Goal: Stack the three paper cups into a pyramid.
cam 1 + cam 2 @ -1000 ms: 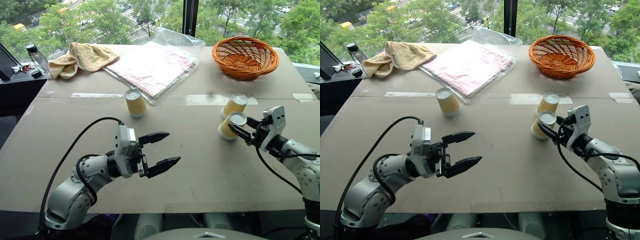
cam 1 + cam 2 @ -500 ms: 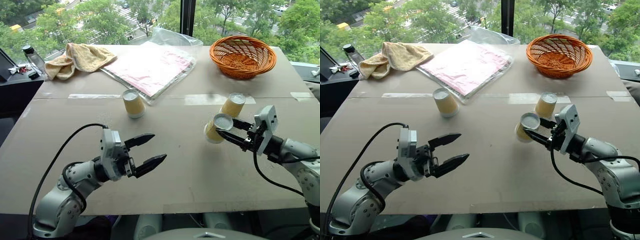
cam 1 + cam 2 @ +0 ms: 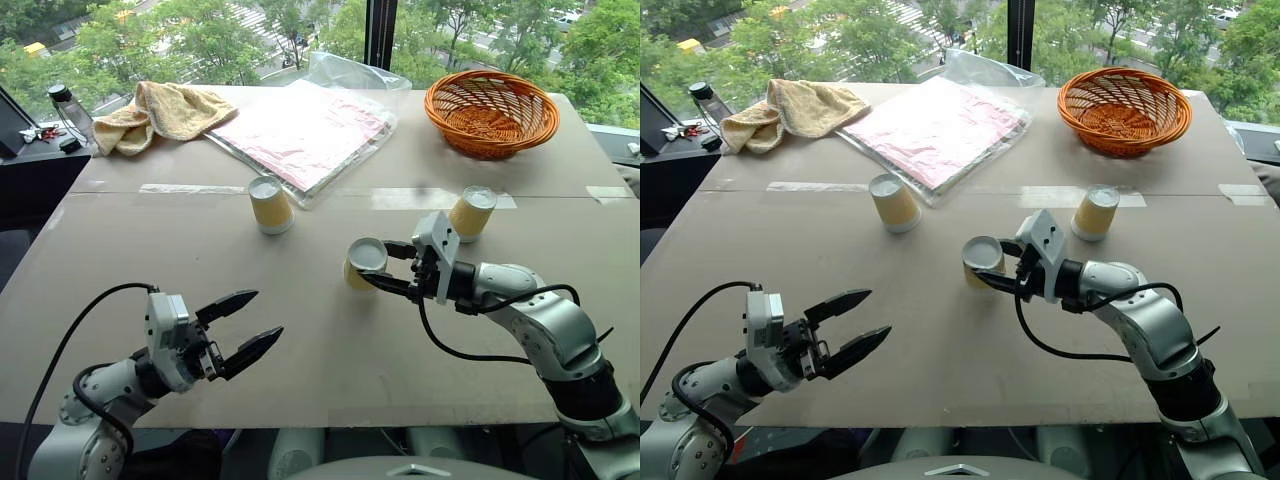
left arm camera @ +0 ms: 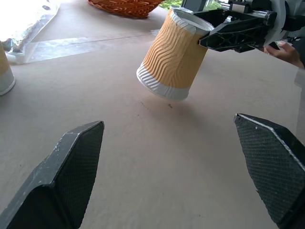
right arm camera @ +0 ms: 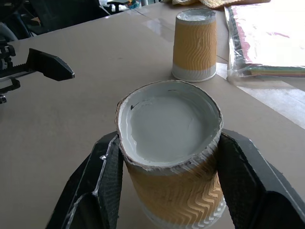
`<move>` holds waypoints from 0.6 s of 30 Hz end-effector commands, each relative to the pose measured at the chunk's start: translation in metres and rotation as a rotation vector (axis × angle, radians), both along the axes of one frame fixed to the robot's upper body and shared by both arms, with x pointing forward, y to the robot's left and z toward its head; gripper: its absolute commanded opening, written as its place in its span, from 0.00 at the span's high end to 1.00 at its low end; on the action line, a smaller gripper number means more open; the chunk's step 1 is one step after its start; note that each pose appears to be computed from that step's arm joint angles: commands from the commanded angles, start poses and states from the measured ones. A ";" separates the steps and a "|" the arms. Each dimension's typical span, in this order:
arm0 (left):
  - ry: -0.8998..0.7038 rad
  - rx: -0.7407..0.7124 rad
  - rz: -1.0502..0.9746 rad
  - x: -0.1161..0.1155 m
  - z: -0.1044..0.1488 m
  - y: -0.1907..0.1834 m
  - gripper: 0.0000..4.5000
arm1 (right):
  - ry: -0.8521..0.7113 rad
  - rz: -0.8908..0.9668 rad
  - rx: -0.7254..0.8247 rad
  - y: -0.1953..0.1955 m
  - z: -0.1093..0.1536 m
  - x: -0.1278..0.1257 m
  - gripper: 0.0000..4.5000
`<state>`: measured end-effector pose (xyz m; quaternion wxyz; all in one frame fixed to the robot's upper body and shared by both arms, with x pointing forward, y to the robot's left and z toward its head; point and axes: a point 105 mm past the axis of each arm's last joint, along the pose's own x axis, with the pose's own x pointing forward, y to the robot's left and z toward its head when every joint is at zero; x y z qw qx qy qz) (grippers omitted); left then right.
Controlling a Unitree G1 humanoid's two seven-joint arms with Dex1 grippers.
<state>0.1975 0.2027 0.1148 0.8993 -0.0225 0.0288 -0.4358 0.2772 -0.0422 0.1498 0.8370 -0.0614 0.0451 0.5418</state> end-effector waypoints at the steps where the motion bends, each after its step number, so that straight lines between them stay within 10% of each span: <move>1: -0.029 -0.004 -0.015 -0.006 0.007 -0.001 0.00 | -0.035 0.018 0.001 0.009 0.008 0.004 0.54; 18: -0.030 -0.018 0.009 -0.008 0.006 -0.003 0.00 | 0.011 -0.104 -0.044 -0.038 0.000 0.012 0.54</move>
